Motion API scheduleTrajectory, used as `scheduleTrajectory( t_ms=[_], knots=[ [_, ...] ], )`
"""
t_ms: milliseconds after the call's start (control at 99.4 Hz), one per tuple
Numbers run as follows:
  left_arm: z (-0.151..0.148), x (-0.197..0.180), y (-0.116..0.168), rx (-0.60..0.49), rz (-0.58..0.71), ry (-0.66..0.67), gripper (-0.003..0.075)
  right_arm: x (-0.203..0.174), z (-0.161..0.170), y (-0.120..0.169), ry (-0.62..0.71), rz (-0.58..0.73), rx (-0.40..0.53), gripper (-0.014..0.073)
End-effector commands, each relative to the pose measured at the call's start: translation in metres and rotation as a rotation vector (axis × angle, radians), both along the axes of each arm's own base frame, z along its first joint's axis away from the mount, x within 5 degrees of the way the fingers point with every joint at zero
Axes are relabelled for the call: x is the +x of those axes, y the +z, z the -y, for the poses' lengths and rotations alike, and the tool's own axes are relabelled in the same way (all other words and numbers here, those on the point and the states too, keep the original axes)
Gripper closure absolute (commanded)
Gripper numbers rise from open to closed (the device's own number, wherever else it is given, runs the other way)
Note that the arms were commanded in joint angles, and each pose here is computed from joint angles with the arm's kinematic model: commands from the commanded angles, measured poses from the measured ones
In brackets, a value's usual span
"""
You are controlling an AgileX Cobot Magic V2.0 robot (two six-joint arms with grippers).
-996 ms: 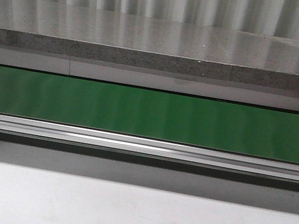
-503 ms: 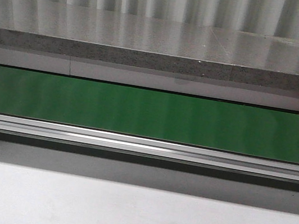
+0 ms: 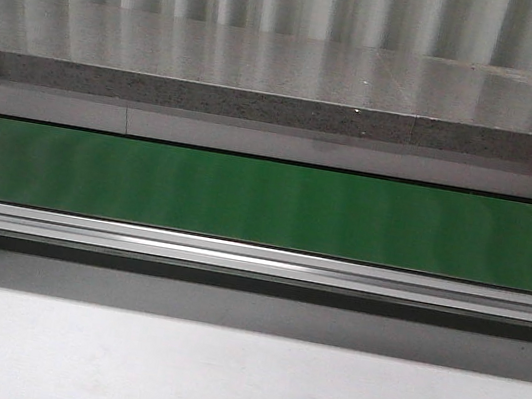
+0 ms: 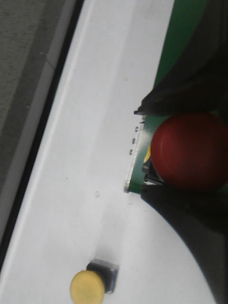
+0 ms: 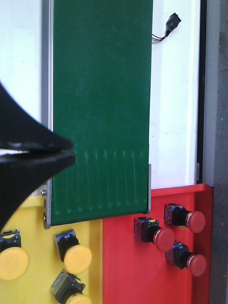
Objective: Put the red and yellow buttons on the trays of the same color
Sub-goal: 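Place the red button on the near end of the belt, release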
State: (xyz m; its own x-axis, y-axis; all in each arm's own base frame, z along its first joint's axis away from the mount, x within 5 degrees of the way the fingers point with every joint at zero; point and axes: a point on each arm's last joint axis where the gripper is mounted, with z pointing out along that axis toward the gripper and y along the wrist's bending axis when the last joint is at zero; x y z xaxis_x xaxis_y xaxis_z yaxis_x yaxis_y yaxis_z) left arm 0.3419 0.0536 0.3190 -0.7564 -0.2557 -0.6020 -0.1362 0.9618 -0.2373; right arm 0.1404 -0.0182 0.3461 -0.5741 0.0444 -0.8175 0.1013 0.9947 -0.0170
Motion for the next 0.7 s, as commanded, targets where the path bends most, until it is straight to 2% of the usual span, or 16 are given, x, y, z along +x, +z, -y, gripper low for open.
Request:
scheduleTrajectory(
  t_ms=[0, 191, 483, 533, 584, 694],
  knots=[
    [0.012, -0.006, 0.015, 0.0, 0.096, -0.014, 0.0739, 0.002, 0.0, 0.012, 0.005, 0.081, -0.017, 0.0719],
    [0.032, -0.008, -0.014, 0.005, 0.074, -0.052, 0.0739, 0.002, 0.0, 0.012, 0.005, 0.081, -0.017, 0.0719],
    [0.042, -0.012, -0.032, 0.004, 0.04, -0.072, 0.0724, 0.002, 0.0, 0.012, 0.005, 0.081, -0.017, 0.0719],
    [0.042, -0.013, -0.034, 0.012, 0.031, -0.085, 0.0682, 0.002, 0.0, 0.012, 0.005, 0.081, -0.017, 0.0719],
    [0.042, -0.014, -0.036, 0.011, 0.02, -0.089, 0.0608, 0.002, 0.0, 0.012, 0.005, 0.081, -0.017, 0.0719],
    [0.042, -0.015, -0.036, 0.012, 0.014, -0.094, 0.0325, 0.002, 0.0, 0.012, 0.005, 0.081, -0.017, 0.0719]
  ],
)
